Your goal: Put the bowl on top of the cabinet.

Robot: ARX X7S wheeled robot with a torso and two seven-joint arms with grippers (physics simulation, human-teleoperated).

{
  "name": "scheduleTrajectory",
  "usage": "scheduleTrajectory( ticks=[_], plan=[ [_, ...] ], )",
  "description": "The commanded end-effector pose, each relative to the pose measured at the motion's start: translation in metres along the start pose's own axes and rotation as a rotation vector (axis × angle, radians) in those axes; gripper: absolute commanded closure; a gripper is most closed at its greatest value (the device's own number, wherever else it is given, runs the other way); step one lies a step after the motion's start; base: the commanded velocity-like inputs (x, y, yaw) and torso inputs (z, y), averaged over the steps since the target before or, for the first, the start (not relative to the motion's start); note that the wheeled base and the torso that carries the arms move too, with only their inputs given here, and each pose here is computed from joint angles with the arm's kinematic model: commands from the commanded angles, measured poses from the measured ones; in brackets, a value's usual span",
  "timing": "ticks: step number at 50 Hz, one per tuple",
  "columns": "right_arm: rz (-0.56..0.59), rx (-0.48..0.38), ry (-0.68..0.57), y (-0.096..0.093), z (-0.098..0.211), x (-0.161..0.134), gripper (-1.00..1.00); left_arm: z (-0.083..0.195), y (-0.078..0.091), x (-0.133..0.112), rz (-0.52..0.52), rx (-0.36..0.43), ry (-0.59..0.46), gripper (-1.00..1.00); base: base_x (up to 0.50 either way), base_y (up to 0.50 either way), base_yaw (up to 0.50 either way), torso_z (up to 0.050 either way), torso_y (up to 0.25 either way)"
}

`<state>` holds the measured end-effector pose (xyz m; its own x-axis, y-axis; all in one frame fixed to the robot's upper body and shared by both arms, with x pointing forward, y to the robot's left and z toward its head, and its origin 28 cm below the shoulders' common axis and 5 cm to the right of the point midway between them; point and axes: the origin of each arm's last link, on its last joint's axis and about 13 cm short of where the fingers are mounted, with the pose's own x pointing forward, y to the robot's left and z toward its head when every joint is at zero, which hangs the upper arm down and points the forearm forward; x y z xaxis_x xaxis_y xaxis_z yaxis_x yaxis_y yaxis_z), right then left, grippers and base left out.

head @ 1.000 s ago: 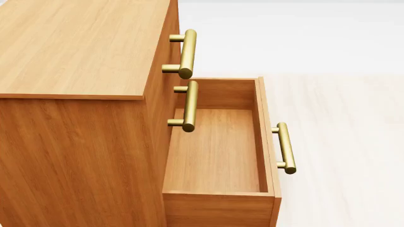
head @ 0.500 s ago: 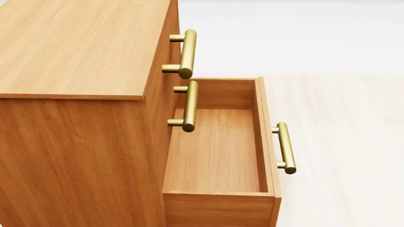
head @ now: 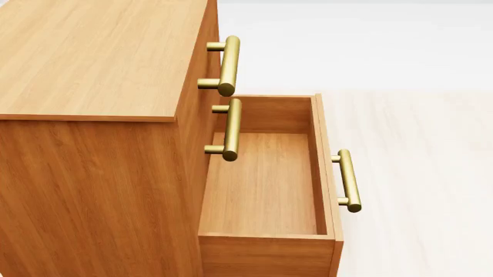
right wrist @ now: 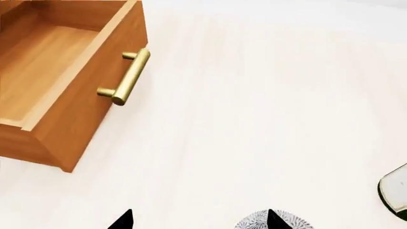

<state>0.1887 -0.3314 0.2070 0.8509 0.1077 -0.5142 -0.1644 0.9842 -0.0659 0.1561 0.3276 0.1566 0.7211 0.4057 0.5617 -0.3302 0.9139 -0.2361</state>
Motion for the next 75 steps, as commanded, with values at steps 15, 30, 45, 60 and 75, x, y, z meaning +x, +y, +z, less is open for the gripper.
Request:
scheduleTrajectory(
  ticks=[15,30,45,60,75],
  plan=[
    [0.022,0.033,0.137,-0.009,0.000,0.000,-1.00,0.000,0.001,-0.001,-0.001,0.004,0.003,-1.00,0.00,0.00,0.00,0.000,0.000],
    [0.005,0.057,0.174,-0.011,-0.011,0.011,-1.00,-0.001,0.001,-0.001,-0.003,0.006,0.005,-1.00,0.00,0.00,0.00,0.000,0.000],
    [-0.072,0.060,0.230,-0.011,-0.036,0.037,-1.00,-0.002,0.001,-0.001,-0.007,0.007,0.006,-1.00,0.00,0.00,0.00,0.000,0.000],
    [-0.069,0.008,0.271,-0.007,-0.040,0.058,-1.00,-0.002,0.000,-0.002,-0.008,0.007,0.006,-1.00,0.00,0.00,0.00,0.000,0.000],
    [-0.055,0.008,0.350,0.000,-0.060,0.071,-1.00,-0.003,0.001,-0.002,-0.008,0.007,0.007,-1.00,0.00,0.00,0.00,0.000,0.000]
  ],
)
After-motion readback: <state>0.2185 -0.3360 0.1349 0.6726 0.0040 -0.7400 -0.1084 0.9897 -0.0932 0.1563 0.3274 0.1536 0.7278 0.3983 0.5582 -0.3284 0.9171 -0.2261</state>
